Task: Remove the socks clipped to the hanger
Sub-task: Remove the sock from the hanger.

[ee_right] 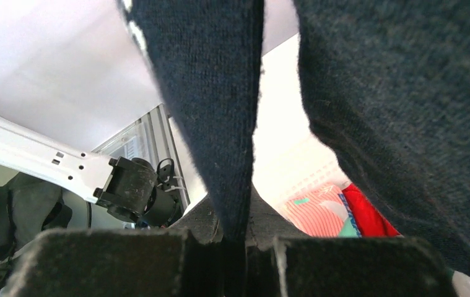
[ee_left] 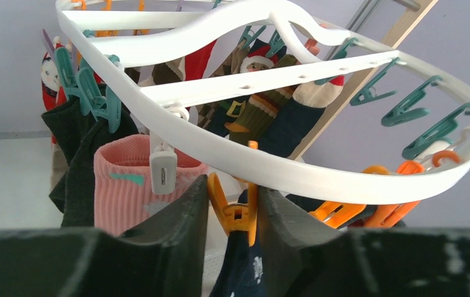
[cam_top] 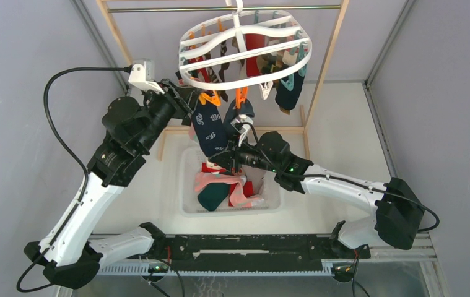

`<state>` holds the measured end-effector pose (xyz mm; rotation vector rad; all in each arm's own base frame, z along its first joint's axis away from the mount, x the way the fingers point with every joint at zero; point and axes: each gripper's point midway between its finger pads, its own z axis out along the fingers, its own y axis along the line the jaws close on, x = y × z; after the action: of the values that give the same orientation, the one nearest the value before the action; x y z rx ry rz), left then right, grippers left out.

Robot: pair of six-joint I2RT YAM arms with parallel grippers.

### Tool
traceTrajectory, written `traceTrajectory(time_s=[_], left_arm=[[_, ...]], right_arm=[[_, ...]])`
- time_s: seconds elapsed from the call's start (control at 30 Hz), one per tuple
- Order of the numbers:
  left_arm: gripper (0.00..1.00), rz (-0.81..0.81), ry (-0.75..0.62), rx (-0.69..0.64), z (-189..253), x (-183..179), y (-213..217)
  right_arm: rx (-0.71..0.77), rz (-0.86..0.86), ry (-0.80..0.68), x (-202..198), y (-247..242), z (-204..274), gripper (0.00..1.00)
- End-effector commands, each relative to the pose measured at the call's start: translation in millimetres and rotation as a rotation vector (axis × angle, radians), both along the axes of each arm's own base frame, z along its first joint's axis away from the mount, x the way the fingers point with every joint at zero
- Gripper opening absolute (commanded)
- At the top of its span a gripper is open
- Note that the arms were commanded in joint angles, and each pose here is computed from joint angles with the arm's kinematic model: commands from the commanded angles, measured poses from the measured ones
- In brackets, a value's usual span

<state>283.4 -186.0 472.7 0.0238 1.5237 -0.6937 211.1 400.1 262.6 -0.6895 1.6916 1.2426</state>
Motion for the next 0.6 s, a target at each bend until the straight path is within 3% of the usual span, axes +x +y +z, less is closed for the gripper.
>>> traceTrajectory(time_s=[0.0,0.27,0.57], left_arm=[[0.32,-0.004,-0.072,-0.055,28,-5,4],[0.10,-0.006,-0.069,-0.043,27,-4,3],[0.08,0.005,-0.065,-0.033,24,-4,5]], right_arm=[[0.053,0.004,-0.023,-2,-2,18,0.00],[0.049,0.007,-0.021,-2,-1,16,0.00],[0.011,0.027,0.010,-16,-5,-6,0.00]])
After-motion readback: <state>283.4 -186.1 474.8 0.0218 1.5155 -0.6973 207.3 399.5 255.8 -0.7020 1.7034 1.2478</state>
